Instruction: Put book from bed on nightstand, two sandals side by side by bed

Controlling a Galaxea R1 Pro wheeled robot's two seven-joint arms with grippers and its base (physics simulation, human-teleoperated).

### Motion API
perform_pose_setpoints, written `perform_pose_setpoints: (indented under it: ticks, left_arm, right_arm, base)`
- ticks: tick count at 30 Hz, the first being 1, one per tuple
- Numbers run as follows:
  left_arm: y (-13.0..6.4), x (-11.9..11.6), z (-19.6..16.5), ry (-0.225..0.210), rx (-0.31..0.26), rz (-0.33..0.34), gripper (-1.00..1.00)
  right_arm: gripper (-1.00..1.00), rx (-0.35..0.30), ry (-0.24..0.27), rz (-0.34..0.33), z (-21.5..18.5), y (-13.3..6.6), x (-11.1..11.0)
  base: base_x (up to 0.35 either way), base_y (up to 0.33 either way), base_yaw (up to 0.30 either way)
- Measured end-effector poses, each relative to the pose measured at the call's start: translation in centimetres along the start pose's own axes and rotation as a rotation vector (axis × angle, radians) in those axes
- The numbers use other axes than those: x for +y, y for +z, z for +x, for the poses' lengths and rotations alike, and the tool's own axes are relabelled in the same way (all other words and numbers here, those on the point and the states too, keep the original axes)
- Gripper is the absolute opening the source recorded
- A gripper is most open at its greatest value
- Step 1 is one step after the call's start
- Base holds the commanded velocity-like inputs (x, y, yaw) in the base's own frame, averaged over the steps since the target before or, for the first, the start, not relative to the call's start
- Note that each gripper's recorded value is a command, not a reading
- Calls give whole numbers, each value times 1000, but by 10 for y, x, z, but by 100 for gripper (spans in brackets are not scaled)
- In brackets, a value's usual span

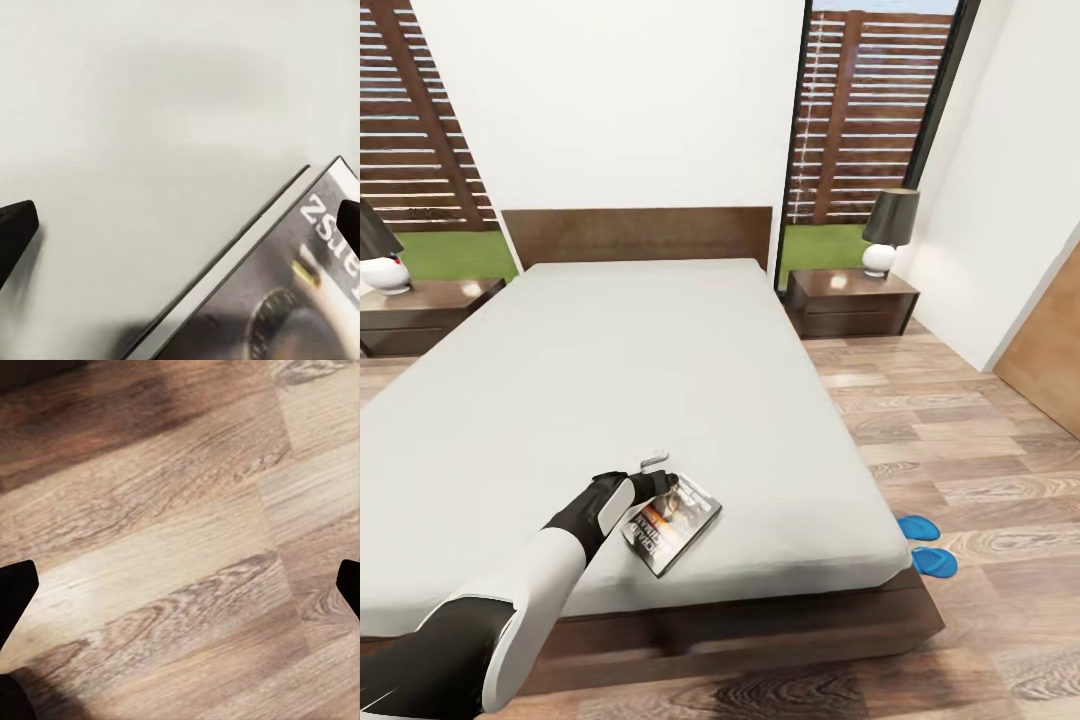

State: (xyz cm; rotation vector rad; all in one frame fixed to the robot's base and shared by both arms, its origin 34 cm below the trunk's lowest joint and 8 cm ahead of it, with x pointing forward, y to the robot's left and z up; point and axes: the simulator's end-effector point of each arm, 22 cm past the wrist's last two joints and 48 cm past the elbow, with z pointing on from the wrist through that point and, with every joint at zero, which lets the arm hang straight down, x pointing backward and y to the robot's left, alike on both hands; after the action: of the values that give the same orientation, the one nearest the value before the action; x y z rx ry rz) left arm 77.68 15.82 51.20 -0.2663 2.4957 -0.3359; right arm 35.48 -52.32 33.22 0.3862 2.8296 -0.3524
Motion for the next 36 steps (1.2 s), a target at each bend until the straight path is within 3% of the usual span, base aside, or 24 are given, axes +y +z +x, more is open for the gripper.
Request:
perform_pose_setpoints:
  ticks: [18,30,36]
  left_arm:
    - [0,0,0,0,0,0,100]
    - [0,-7,2,0,1,9,100]
    - [1,-7,2,0,2,9,100]
  right_arm:
    - [100,0,0,0,0,0,0]
    - [100,0,0,0,0,0,0]
    - [100,0,0,0,0,0,0]
  base:
    - [84,-123,0]
    - [-5,-87,0]
    - [-220,-2,0]
